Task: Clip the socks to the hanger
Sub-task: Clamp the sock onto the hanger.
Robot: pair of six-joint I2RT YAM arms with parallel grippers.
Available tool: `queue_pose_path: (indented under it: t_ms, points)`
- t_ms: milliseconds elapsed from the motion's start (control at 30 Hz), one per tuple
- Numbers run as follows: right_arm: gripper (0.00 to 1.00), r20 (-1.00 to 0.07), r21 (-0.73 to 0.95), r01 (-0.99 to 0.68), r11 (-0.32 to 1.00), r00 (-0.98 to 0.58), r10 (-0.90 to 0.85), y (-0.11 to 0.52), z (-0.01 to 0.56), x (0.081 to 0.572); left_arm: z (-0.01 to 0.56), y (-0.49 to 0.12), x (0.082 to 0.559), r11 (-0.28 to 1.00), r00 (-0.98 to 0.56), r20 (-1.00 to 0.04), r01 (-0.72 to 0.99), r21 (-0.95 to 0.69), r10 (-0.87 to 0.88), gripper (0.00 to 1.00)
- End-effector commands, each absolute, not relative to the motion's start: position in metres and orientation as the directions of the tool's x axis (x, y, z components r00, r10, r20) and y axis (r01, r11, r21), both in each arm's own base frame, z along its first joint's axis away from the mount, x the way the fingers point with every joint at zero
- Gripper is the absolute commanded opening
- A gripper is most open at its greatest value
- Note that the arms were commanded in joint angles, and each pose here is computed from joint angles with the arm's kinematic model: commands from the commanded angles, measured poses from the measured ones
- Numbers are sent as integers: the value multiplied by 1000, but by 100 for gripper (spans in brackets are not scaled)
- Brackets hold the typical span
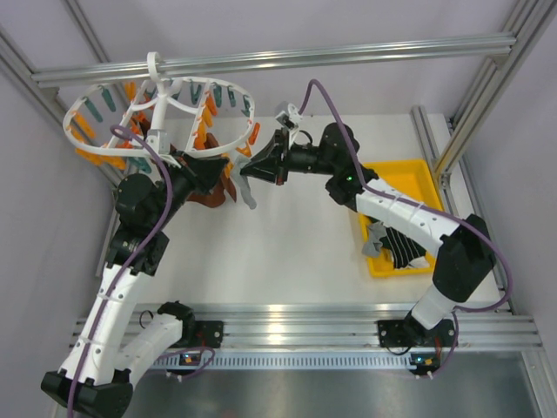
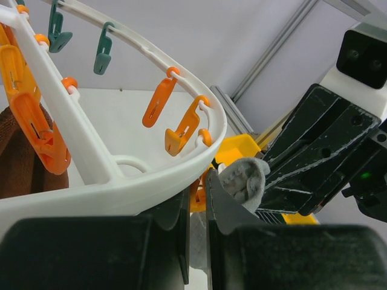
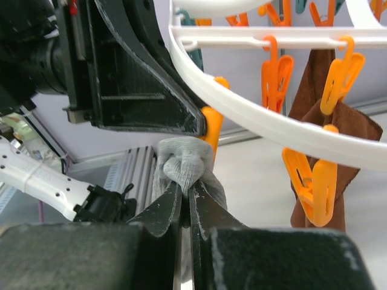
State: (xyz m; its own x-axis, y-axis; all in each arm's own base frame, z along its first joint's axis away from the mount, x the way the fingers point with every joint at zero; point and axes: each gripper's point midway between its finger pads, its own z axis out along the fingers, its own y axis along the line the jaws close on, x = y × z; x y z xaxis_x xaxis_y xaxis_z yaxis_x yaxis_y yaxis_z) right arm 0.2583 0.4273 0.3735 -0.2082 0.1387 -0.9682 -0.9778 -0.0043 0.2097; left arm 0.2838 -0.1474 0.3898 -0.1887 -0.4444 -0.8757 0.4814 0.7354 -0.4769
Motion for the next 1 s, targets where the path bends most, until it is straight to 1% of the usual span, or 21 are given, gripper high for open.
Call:
queue_pose_path:
  t_ms: [0, 33, 67, 300, 433, 500, 633, 667, 767, 833, 967]
  points:
    - [0, -958, 134, -990, -51, -143, 248, 426, 426, 248, 376, -151, 283, 740, -226, -889, 493, -458, -399, 1]
    - [0, -958, 136, -989, -53, -145, 247, 426, 426, 248, 376, -151, 282, 739, -226, -888, 493, -459, -400, 2]
    - [0, -959, 138, -989, -55, -147, 244, 426, 426, 248, 376, -152, 281, 738, -225, -888, 496, -458, -400, 6]
    - [0, -963, 134, -989, -57, -144, 226, 428, 419, 249, 382, -153, 276, 720, -223, -879, 507, -474, -422, 21]
    - [0, -966, 129, -990, -54, -138, 218, 428, 416, 251, 391, -150, 274, 720, -199, -877, 508, -474, -437, 27]
    - [0, -967, 130, -990, -53, -139, 212, 429, 413, 251, 396, -149, 272, 717, -185, -877, 514, -472, -444, 27]
    - [0, -968, 135, -990, -51, -142, 207, 431, 410, 254, 409, -150, 265, 702, -148, -877, 545, -458, -457, 34]
    - [0, -968, 132, -990, -51, -140, 207, 432, 409, 254, 414, -150, 262, 698, -136, -877, 555, -454, -461, 37]
    - [0, -969, 131, -990, -49, -138, 205, 433, 407, 256, 416, -149, 260, 694, -133, -875, 559, -455, -466, 42]
    - [0, -969, 125, -991, -47, -132, 208, 433, 408, 257, 419, -149, 258, 691, -128, -876, 565, -450, -466, 43]
    - [0, -969, 125, -991, -50, -133, 206, 434, 407, 257, 421, -149, 255, 684, -128, -870, 568, -458, -477, 53]
